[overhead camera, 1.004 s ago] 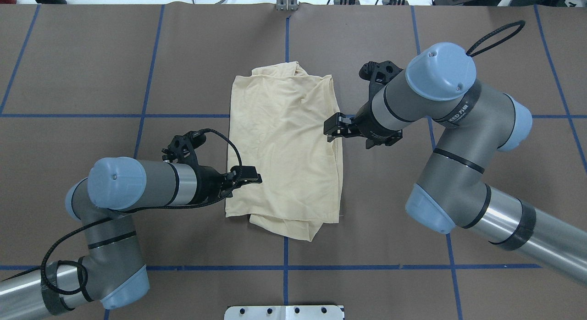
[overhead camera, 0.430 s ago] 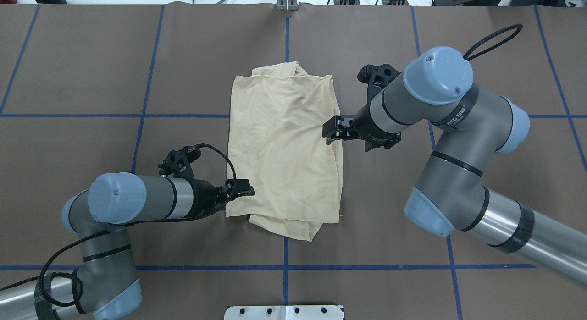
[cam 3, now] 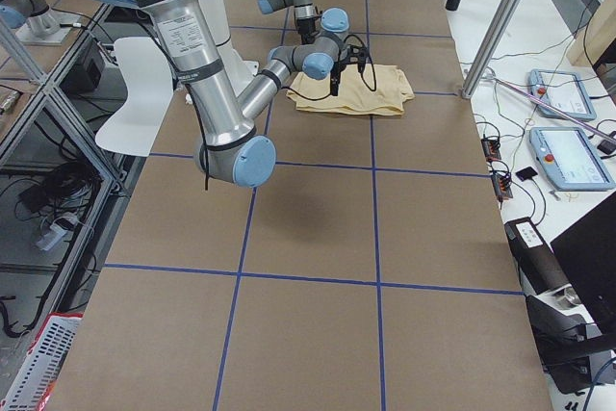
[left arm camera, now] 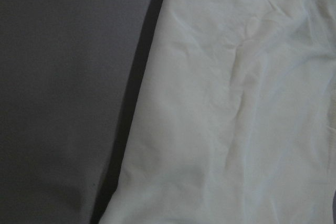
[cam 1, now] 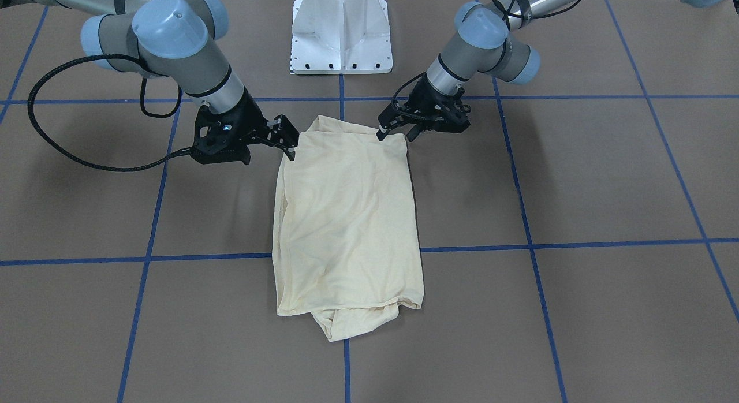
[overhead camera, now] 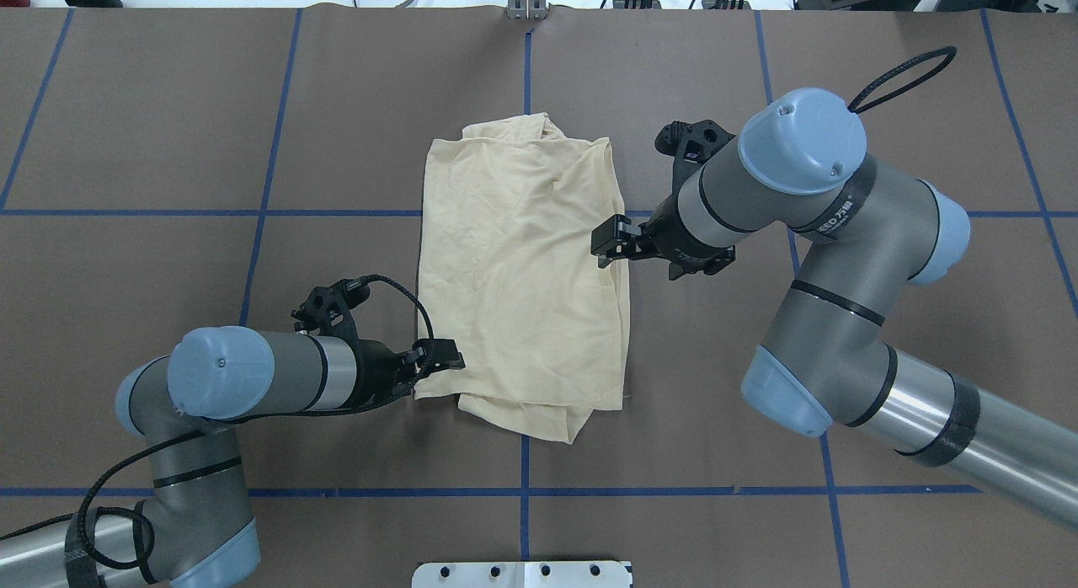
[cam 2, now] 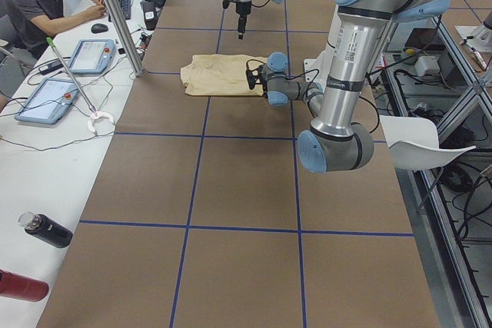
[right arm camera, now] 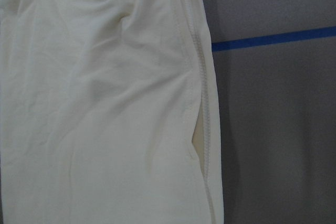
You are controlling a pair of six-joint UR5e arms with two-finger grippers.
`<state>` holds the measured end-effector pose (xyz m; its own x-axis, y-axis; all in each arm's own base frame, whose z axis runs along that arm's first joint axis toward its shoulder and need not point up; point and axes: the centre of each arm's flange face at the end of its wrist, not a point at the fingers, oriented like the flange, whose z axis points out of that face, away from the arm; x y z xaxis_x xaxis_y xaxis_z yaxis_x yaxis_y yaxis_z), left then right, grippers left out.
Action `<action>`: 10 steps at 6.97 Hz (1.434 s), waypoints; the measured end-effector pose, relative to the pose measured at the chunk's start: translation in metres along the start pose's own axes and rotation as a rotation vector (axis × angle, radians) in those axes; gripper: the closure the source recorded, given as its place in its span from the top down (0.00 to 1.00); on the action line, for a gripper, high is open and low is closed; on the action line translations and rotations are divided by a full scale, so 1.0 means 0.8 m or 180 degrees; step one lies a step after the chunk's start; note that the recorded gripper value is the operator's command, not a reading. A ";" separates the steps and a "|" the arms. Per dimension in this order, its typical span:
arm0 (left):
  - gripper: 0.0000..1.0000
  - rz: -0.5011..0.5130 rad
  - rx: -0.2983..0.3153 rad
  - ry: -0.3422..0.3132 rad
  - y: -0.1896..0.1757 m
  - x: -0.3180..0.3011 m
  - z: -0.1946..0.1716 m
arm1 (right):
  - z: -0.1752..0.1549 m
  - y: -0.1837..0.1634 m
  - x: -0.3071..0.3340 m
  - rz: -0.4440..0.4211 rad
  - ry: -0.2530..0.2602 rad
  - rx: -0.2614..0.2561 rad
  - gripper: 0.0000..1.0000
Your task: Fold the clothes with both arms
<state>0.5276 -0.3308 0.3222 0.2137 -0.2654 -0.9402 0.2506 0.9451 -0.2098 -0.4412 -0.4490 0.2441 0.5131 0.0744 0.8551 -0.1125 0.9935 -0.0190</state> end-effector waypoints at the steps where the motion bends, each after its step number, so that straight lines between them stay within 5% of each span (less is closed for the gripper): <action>1: 1.00 -0.0003 0.0001 -0.0020 0.000 -0.001 0.002 | 0.000 0.000 0.000 0.0000 0.0001 -0.0001 1.00; 6: 0.96 -0.0002 -0.0019 -0.0074 0.005 -0.008 0.009 | 0.001 0.001 0.000 -0.0004 0.0002 -0.0006 1.00; 8: 0.70 -0.0002 -0.0020 -0.0078 0.006 -0.008 0.010 | 0.000 0.000 0.000 -0.0003 0.0000 -0.0006 1.00; 10: 0.70 0.0002 -0.0035 -0.0083 0.009 -0.008 0.012 | 0.000 0.000 0.000 -0.0002 -0.0002 -0.0008 1.00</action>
<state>0.5367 -0.3238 0.3294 0.2384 -0.2695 -0.9330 0.2401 0.9473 -0.2123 -0.4412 -0.4489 0.2441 0.5127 0.0738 0.8554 -0.1100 0.9937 -0.0198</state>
